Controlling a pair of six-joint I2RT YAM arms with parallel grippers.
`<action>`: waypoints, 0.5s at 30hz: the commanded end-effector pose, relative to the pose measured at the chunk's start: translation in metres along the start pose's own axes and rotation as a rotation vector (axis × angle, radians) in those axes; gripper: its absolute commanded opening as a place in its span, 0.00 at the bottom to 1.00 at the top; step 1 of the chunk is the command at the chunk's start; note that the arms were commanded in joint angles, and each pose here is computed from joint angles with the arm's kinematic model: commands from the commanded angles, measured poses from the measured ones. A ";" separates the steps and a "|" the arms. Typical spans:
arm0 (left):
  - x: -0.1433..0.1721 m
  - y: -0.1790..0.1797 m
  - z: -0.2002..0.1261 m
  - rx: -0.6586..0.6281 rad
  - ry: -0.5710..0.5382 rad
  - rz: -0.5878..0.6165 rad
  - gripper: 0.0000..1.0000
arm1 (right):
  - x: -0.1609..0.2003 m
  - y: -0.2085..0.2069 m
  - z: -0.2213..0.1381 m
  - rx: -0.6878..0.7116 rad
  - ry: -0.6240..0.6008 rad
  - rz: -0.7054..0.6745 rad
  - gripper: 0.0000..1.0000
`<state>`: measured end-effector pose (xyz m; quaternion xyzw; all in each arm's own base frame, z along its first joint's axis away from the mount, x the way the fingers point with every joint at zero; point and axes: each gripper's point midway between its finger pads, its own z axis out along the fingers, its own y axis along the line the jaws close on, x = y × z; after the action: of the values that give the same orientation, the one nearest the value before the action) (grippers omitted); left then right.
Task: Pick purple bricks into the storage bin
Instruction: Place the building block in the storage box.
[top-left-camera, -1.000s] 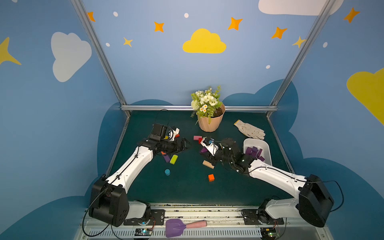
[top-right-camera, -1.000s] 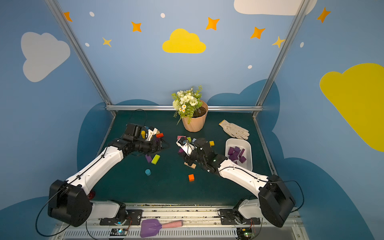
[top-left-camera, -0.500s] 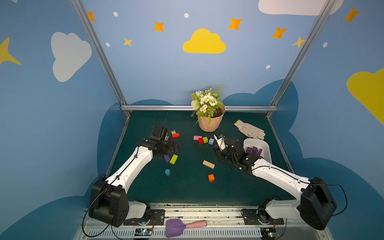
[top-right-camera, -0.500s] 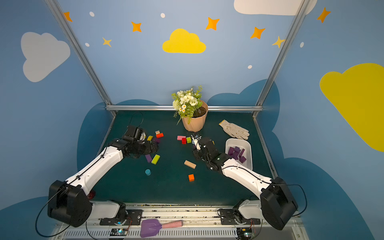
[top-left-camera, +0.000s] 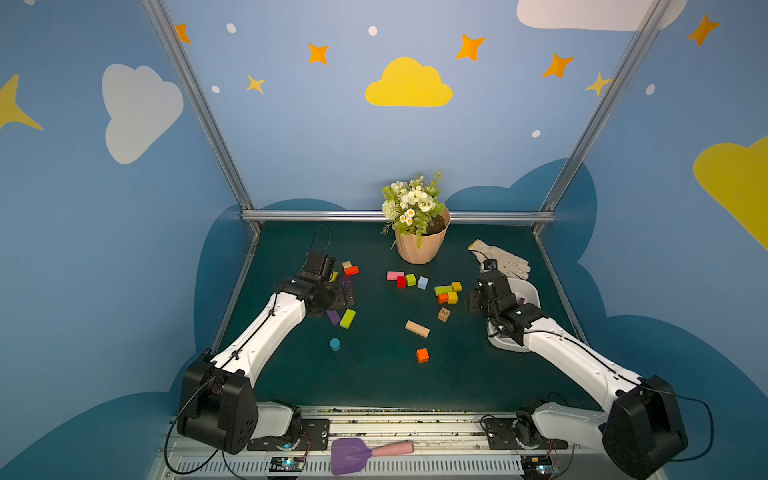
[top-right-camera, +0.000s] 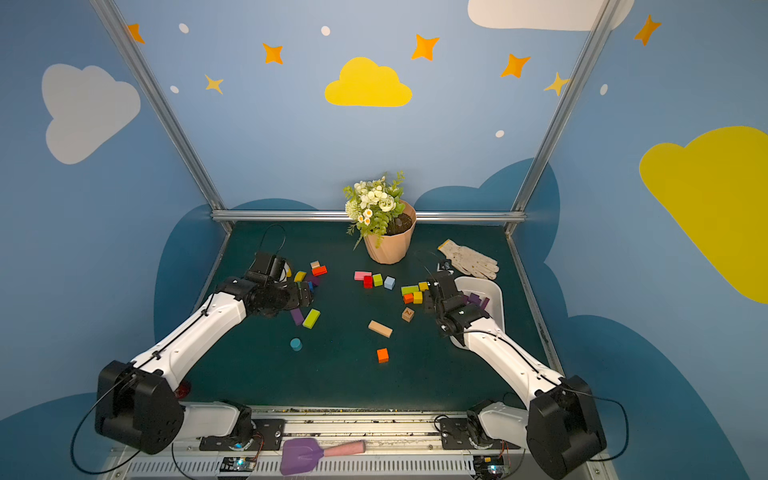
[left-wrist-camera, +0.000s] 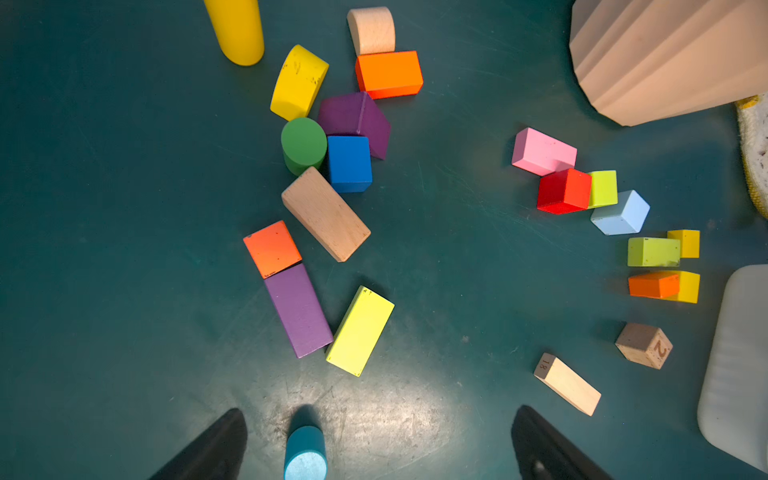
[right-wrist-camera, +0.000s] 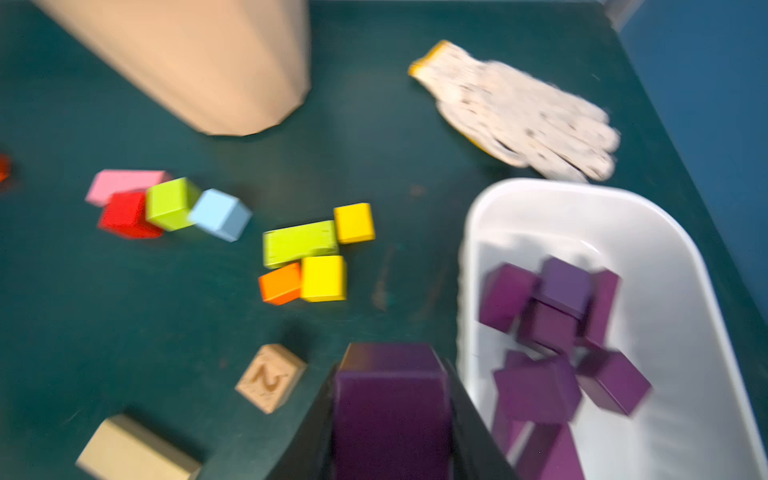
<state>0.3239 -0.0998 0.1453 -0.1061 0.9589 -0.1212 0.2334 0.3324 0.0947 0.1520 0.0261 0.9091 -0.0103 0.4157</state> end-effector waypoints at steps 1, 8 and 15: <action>-0.006 -0.001 -0.011 0.008 -0.022 -0.008 1.00 | 0.019 -0.031 0.001 0.084 0.064 0.111 0.29; -0.004 -0.006 -0.013 0.040 -0.015 -0.009 1.00 | 0.040 -0.073 0.008 0.142 0.139 0.290 0.30; -0.005 -0.007 -0.016 0.059 -0.021 -0.014 1.00 | 0.061 -0.091 0.014 0.163 0.201 0.407 0.30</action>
<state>0.3216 -0.1029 0.1523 -0.1046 0.9560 -0.1396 0.2359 0.3061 0.0050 0.1037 0.2196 0.9173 -0.0166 0.3318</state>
